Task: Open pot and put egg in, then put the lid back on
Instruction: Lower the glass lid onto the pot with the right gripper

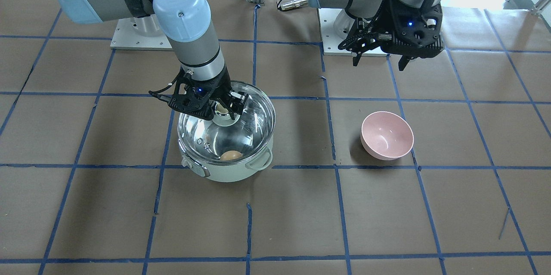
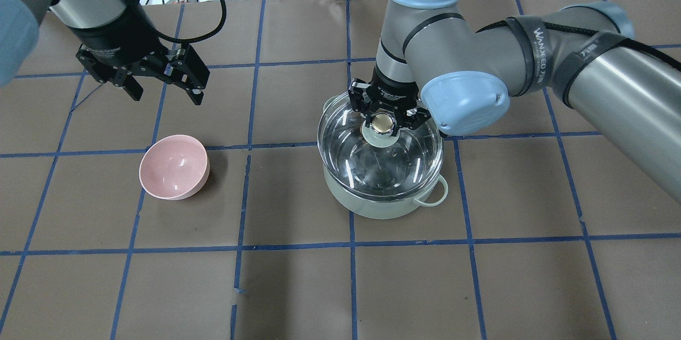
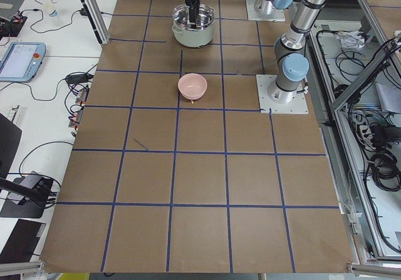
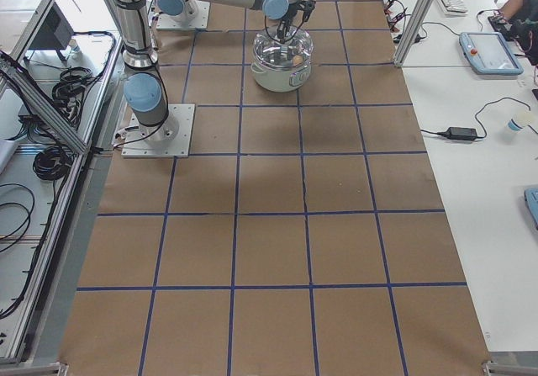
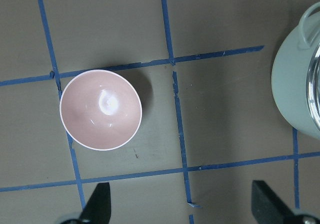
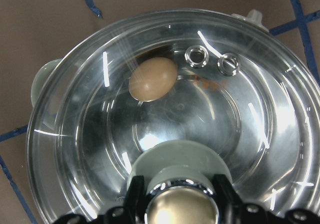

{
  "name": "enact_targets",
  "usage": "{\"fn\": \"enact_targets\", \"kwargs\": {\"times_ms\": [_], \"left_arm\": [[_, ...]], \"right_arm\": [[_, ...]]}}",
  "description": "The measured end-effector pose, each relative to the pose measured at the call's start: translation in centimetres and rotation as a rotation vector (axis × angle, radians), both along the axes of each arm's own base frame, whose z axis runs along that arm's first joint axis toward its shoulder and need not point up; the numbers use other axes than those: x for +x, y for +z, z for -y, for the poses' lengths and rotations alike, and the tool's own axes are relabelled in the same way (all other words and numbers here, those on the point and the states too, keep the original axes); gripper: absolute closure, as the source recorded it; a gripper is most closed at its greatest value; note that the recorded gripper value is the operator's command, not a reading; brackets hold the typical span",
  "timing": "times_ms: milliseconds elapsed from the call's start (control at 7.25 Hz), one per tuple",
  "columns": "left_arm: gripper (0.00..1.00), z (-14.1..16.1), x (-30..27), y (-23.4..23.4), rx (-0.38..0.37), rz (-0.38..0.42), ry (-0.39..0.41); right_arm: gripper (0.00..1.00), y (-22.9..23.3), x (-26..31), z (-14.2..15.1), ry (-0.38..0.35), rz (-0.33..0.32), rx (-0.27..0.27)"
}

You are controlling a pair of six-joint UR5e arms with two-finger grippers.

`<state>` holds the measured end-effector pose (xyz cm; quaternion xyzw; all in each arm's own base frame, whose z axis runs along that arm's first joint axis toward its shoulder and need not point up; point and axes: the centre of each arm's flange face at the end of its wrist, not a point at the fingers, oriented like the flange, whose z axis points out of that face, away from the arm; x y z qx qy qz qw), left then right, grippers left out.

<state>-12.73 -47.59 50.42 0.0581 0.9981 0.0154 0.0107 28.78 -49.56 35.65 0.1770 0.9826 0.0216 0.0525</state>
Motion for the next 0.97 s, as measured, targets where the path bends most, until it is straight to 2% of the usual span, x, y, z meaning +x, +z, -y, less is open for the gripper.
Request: {"fn": "enact_targets", "kwargs": {"times_ms": [276, 966], "left_arm": [[0.00, -0.01, 0.00, -0.04, 0.001, 0.000, 0.000], [0.00, -0.02, -0.04, -0.05, 0.001, 0.000, 0.001]], "right_arm": [[0.64, -0.02, -0.11, 0.04, 0.000, -0.003, 0.000], [0.45, 0.03, -0.23, 0.02, -0.001, -0.010, -0.003]]}}
